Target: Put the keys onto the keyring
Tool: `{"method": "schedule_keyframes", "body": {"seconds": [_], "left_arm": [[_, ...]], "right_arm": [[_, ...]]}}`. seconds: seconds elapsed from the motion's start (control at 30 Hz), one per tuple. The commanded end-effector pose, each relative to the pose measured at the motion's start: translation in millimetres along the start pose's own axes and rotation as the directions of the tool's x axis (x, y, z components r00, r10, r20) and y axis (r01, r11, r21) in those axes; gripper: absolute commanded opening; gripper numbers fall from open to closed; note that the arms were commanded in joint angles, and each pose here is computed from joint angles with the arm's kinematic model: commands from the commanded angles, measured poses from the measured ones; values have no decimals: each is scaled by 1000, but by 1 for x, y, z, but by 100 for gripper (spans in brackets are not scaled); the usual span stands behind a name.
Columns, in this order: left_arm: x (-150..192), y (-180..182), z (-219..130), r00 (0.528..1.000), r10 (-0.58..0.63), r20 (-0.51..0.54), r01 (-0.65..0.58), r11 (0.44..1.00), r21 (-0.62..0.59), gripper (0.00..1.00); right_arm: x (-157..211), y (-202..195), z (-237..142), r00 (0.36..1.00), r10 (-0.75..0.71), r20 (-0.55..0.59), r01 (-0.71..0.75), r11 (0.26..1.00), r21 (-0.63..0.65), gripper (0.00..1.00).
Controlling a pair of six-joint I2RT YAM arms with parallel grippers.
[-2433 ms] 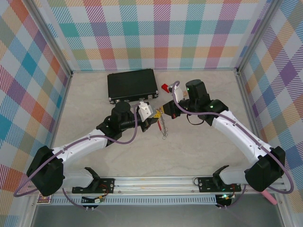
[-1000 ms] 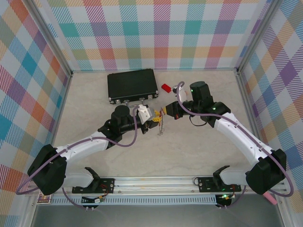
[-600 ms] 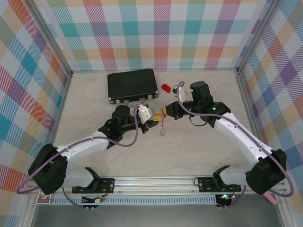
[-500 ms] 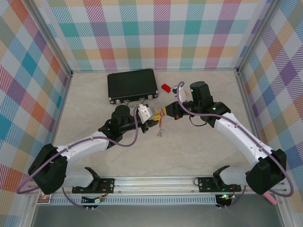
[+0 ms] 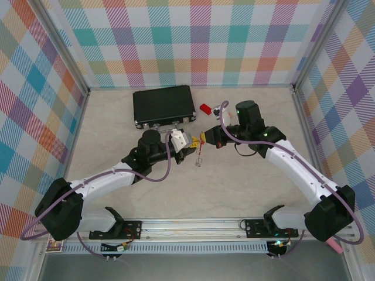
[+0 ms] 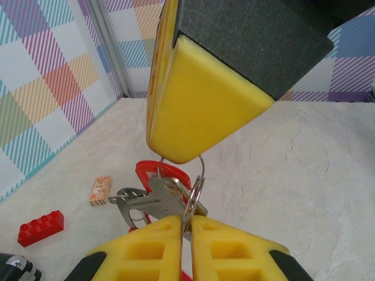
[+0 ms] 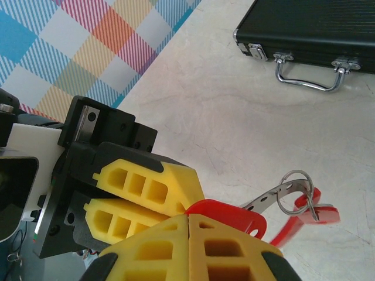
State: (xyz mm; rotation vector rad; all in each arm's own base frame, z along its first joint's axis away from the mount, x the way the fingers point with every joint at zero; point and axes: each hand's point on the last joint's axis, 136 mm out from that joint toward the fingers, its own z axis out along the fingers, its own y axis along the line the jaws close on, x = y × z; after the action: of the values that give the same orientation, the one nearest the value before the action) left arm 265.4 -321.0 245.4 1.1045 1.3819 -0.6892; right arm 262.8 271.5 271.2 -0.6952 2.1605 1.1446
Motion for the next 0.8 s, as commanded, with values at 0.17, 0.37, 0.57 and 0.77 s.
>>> {"method": "schedule_keyframes", "body": {"seconds": [0.17, 0.37, 0.57, 0.77], "left_arm": [[-31, -1, 0, 997, 40, 73, -42, 998, 37, 11], [-30, -3, 0, 996, 36, 75, -39, 998, 42, 0], [-38, 2, -7, 987, -1, 159, 3, 1000, -13, 0], [-45, 2, -17, 973, -24, 231, 34, 999, -37, 0]], "right_arm": [[-2, 13, -3, 999, -49, 15, 50, 998, -49, 0], [-3, 5, -2, 1000, -22, 20, 23, 1000, -7, 0], [-1, -10, -1, 999, 30, 33, -32, 998, 58, 0], [4, -31, 2, 993, 111, 39, -115, 986, 123, 0]]}}
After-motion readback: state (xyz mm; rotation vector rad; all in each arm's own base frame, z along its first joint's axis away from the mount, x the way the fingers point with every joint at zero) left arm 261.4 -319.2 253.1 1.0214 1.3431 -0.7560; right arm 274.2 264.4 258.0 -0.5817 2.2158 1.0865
